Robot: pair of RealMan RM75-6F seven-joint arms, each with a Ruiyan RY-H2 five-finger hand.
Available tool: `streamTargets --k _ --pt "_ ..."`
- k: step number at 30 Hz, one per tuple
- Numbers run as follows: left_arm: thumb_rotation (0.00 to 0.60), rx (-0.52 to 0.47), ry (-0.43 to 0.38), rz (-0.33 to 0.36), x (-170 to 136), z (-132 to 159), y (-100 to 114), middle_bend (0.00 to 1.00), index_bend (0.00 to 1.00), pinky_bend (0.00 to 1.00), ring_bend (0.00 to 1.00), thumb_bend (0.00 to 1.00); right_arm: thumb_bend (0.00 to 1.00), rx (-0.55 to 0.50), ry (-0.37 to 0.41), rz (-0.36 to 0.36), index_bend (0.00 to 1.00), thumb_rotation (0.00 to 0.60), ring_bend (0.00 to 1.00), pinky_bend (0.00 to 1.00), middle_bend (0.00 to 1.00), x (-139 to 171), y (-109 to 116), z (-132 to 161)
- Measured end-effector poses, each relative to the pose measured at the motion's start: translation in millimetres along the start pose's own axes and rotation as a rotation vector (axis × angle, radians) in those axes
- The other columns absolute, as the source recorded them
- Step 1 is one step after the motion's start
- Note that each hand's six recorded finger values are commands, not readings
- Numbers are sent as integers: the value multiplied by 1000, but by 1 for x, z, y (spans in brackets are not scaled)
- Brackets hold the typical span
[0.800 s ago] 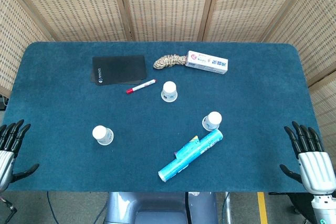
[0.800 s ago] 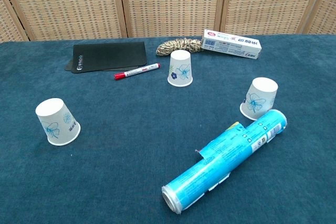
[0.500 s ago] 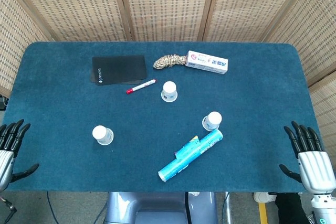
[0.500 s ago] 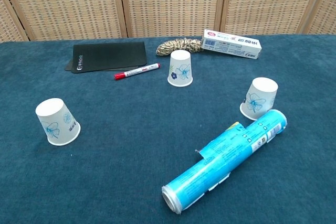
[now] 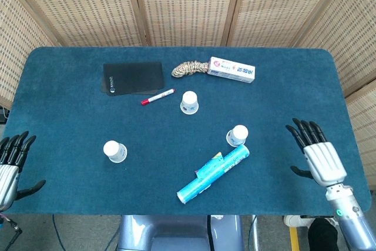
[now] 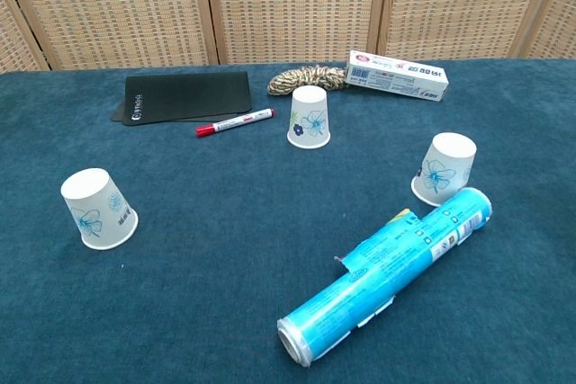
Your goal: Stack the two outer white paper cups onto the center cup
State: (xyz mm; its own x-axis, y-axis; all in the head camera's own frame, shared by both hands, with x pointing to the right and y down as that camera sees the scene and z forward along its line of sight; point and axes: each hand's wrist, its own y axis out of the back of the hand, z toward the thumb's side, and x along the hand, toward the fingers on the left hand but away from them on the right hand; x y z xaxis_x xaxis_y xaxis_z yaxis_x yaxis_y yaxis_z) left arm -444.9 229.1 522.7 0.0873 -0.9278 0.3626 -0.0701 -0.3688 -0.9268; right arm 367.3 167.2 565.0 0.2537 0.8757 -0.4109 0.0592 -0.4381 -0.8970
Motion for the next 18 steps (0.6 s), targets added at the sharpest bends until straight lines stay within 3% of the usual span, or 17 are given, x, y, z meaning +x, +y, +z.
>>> streamTargets --k 10,18 --pt "600 30 39 -20 13 -1 -10 0 0 0 0 8 182 -46 56 199 210 600 119 149 211 -99 -27 34" --pt "600 42 63 -39 22 -4 -15 0 0 0 0 8 246 -50 72 260 257 600 183 224 265 -135 -54 62"
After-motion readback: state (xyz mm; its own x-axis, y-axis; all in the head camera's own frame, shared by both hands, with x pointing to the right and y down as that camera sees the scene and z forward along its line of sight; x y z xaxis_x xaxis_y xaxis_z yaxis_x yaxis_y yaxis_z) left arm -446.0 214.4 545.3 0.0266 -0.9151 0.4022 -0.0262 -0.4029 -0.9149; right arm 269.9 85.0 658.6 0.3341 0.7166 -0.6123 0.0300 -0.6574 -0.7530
